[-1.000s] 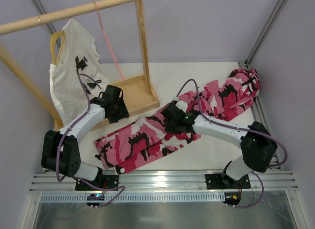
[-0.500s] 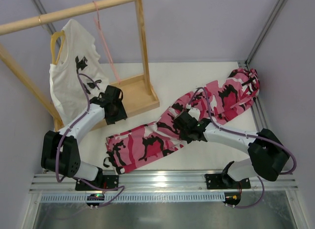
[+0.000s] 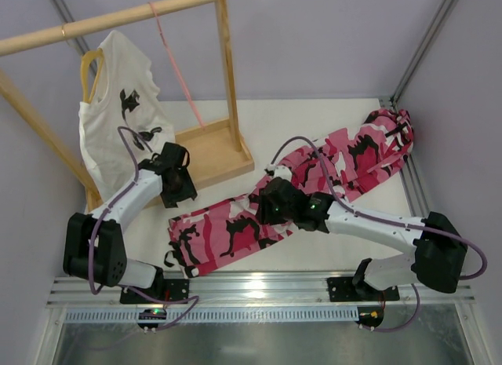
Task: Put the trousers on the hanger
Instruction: Fold the trousers
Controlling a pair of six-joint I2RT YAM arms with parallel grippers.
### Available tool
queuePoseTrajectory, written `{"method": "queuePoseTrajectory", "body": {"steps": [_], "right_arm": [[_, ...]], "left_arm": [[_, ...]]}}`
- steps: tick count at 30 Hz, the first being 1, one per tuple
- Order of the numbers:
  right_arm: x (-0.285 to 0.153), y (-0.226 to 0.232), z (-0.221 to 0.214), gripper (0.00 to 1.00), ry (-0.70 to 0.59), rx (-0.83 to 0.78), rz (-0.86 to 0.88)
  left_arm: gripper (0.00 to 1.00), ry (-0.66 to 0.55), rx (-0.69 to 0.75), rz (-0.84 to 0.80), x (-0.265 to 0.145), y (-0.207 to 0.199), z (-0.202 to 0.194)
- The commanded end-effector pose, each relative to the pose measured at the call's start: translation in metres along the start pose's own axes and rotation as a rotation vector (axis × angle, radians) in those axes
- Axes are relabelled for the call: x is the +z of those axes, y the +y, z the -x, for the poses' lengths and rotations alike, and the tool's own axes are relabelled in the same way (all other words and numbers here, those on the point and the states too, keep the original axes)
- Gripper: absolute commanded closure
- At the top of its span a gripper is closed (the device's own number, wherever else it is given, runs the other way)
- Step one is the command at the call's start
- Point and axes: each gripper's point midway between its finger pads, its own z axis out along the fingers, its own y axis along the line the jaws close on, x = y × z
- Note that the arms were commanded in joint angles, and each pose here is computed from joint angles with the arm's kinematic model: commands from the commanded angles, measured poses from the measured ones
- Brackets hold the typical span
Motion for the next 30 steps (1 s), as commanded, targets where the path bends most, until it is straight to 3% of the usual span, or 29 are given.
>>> {"method": "queuePoseTrajectory", "body": {"steps": [1,3,6,12,17,25,30], "right_arm": [[-0.011,0.08,0.017,0.57,-0.121,-0.217,0.317],[-0.013,0.109,-0.002,0.57,-0.144,-0.41,0.457],[-0.015,0.159,-0.014,0.57,-0.159,-0.557,0.6],[0.022,0.216,-0.06,0.57,-0.072,-0.64,0.679],[0.047,0.233,-0.101,0.56,-0.032,-0.707,0.705],[0.071,0.24,-0.121,0.54,-0.015,-0.745,0.638],[0.082,0.23,-0.12,0.62,-0.041,-0.786,0.514]], "left_arm": [[0.42,0.054,-0.01,-0.053,-0.001,-0.005,-0.008],[0.42,0.084,-0.028,-0.068,0.004,-0.005,-0.012],[0.43,0.12,-0.071,-0.075,0.011,0.001,-0.014],[0.43,0.097,-0.067,0.046,0.021,0.027,-0.008],[0.43,0.11,-0.073,0.07,0.027,0.034,-0.011],[0.43,0.106,-0.077,0.067,0.029,0.033,-0.005],[0.43,0.103,-0.074,0.074,0.03,0.035,-0.005]]}}
